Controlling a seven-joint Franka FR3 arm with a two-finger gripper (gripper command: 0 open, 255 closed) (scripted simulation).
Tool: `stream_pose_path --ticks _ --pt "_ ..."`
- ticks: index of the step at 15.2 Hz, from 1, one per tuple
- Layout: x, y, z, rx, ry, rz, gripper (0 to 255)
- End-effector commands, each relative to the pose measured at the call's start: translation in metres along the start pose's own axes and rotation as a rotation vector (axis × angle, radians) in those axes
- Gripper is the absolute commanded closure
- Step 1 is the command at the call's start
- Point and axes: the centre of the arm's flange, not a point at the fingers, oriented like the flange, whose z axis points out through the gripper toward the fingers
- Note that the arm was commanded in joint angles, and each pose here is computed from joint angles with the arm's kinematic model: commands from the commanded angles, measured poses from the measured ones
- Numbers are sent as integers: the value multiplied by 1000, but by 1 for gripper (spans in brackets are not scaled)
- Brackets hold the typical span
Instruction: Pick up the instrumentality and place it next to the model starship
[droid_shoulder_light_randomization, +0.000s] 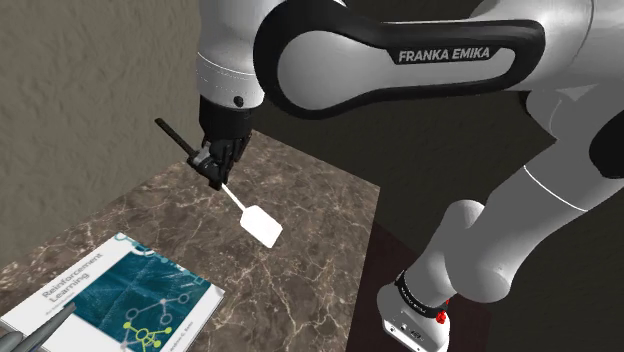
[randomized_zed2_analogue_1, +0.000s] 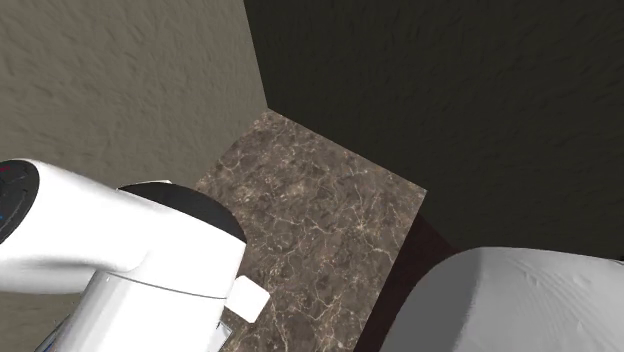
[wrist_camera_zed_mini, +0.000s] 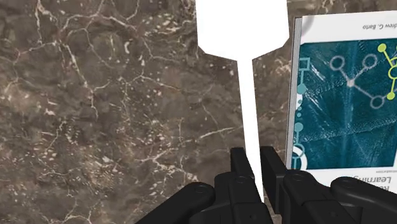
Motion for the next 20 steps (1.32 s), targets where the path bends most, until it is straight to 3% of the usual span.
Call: stream_pose_path --ticks 1,20 --pt "-8 -27 -1 0 0 1 255" --pt "-111 -255 -8 0 0 1 255"
